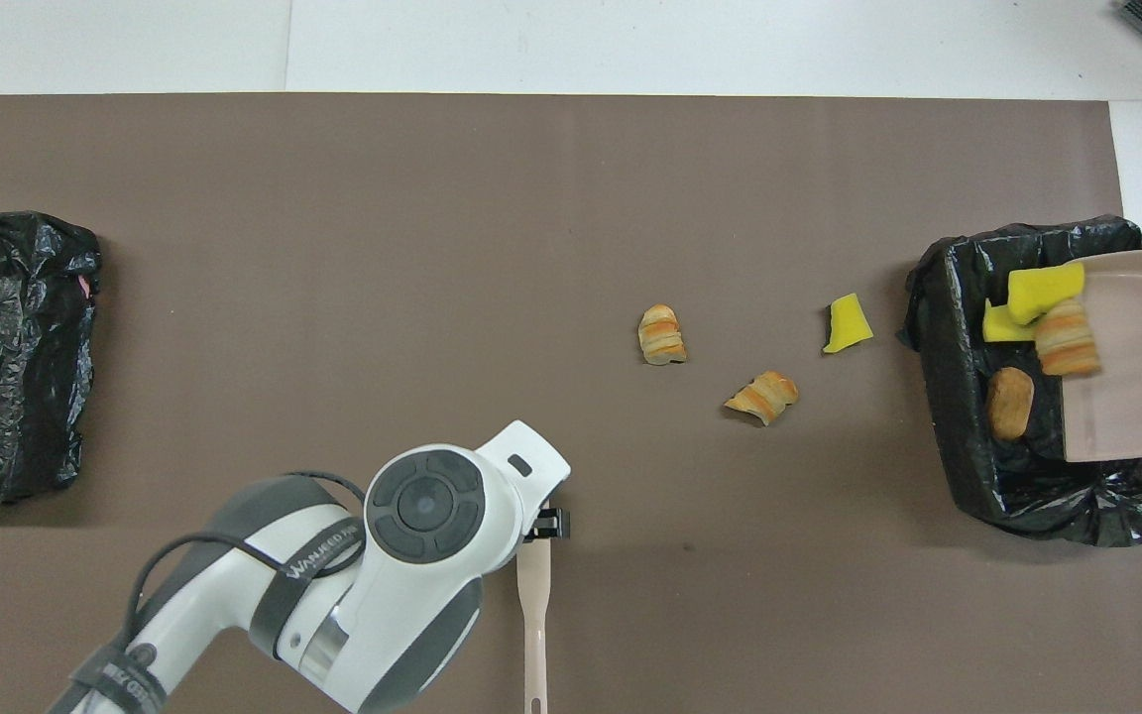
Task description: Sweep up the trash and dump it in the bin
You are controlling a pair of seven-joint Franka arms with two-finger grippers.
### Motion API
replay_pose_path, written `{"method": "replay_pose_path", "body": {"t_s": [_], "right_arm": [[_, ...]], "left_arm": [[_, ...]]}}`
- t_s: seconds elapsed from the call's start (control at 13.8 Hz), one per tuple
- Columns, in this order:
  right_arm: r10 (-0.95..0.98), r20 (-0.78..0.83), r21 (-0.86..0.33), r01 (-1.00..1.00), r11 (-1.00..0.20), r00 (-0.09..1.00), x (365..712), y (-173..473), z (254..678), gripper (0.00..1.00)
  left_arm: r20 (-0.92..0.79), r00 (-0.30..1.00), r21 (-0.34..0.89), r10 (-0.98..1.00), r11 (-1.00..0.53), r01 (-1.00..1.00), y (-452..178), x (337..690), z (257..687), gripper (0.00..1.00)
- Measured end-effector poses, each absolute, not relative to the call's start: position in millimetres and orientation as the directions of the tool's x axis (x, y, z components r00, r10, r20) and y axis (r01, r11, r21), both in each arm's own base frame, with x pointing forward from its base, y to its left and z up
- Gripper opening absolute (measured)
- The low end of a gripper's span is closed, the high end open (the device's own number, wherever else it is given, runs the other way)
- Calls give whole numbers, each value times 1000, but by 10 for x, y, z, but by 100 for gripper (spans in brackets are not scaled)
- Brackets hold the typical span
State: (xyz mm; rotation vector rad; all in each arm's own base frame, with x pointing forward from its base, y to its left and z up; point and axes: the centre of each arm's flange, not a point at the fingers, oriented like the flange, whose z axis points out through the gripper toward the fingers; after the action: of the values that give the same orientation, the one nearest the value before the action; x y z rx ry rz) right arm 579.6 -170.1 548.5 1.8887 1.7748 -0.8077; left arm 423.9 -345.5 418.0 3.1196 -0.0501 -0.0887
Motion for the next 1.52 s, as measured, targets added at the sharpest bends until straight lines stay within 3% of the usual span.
{"method": "replay_pose_path", "body": {"t_s": [0.36,0.73,1.16,1.52], "right_arm": [[731,-682,-54,994,-92,31,5698,-1643,5730,33],[843,-522,45,991,-127,131,5578,-1327,5995,33],[828,-221,141,857,-495,515,5655,-672,5844,33],[618,-81,132,623,-771,782,5691,418,5713,33]], "left_arm": [[-33,998,-25,-51,-998,-52,-2676,5151,4844,100],[-75,992,-35,-105,-994,-107,-1897,5347,5727,100],[-54,989,-43,-136,-989,-138,-1479,5034,6369,100],[-63,990,-40,-126,-991,-129,-1049,5093,6422,100]]}}
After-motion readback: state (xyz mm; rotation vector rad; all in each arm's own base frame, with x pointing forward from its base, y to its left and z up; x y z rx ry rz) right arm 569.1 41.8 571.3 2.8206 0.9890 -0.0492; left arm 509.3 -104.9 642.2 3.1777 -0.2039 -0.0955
